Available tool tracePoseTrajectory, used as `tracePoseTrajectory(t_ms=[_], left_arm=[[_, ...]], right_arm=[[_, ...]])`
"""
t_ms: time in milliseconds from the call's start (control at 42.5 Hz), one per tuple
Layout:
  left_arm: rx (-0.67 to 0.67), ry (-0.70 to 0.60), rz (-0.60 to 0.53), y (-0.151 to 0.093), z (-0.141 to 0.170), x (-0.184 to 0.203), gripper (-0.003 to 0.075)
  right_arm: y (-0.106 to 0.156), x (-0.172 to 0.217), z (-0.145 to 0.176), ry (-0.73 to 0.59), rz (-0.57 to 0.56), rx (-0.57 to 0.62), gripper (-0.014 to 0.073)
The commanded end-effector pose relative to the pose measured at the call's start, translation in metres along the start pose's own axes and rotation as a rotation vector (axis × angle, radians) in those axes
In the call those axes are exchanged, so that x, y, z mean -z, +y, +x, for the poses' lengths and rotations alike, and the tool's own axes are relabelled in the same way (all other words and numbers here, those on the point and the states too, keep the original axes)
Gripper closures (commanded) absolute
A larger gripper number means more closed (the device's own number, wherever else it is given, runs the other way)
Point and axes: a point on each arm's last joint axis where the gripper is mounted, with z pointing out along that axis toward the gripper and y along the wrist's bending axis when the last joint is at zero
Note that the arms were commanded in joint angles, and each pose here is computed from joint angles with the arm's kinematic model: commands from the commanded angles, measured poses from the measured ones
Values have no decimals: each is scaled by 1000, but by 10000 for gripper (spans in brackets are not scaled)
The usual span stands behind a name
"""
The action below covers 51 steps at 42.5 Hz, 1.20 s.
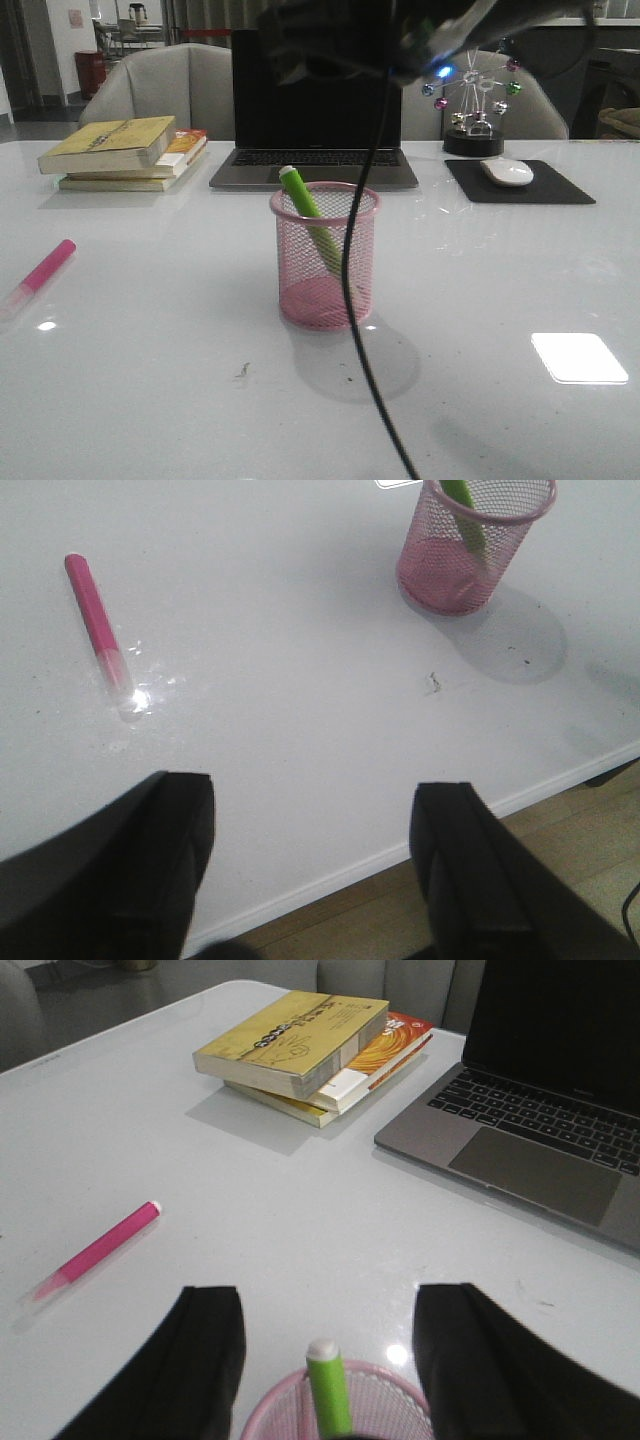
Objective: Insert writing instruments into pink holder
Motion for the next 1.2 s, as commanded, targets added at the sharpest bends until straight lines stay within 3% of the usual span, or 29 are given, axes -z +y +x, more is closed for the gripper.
tracePoseTrajectory(t_ms=[0,283,541,800,1059,1177], left_arm=[[11,-83,8,-1,-14,3,233],[11,-83,8,-1,-14,3,233],[11,-83,8,-1,-14,3,232],[11,-88,7,-1,-14,3,232],[20,-85,4,0,-14,2,228],[57,-42,-18,4,-17,-2,175]], right_arm=[[-6,43,-41,-57,-7,57,106],[-12,139,-59,76,-45,70,106],[-10,192,-16,229,-68,121,106],[-11,202,26,318,-74,114,106],[-11,201,30,336,-75,113,106],[-11,201,30,336,-75,113,106]])
